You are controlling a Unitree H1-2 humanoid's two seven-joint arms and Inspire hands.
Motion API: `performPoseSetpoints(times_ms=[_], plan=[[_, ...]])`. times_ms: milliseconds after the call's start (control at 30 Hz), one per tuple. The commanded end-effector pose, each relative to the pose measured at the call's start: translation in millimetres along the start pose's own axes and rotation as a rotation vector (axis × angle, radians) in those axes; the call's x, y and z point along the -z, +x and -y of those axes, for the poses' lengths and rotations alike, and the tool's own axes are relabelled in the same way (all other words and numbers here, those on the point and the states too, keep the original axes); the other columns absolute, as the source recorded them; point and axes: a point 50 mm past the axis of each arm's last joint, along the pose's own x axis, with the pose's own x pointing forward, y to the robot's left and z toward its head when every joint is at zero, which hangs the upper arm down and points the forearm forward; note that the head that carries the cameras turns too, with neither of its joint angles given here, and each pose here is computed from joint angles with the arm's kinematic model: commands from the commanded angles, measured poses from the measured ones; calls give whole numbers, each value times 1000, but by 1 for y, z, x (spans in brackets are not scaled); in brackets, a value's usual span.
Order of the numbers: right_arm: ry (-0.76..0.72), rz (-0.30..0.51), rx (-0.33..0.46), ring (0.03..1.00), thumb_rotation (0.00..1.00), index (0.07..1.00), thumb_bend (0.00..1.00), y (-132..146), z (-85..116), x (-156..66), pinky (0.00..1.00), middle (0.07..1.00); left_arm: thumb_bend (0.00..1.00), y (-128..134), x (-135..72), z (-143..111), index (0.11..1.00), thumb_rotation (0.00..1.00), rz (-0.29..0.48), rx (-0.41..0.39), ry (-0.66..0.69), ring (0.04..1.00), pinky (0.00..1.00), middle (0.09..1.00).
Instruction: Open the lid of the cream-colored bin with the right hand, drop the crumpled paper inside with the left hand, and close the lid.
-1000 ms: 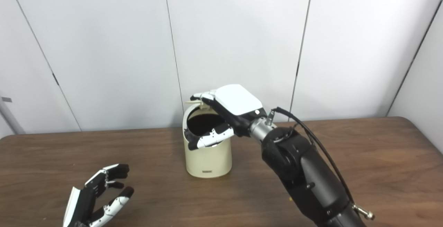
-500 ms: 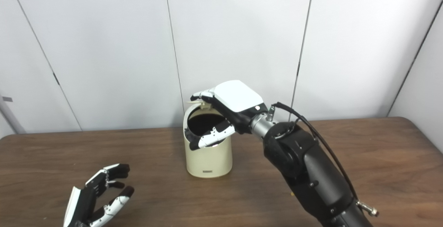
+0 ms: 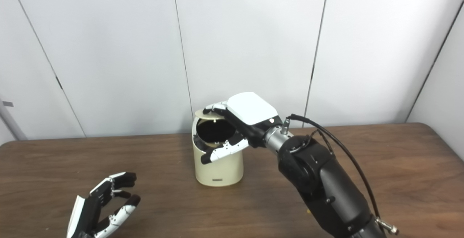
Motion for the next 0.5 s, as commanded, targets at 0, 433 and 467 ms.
performPoseSetpoints(times_ms=[0,433,467], plan=[[-20,21,60,823,874,809,1000,2,18,-4,794,819,691,-2,-2,0,705,496,21,-1,4,707,598,719],[-4,26,52,815,871,798,1000,-3,7,-5,797,810,687,-2,-4,-3,705,491,21,-1,10,711,603,718],[-4,26,48,814,872,798,1000,-3,6,-5,797,809,688,-2,-4,-4,704,492,21,-1,11,711,604,718]])
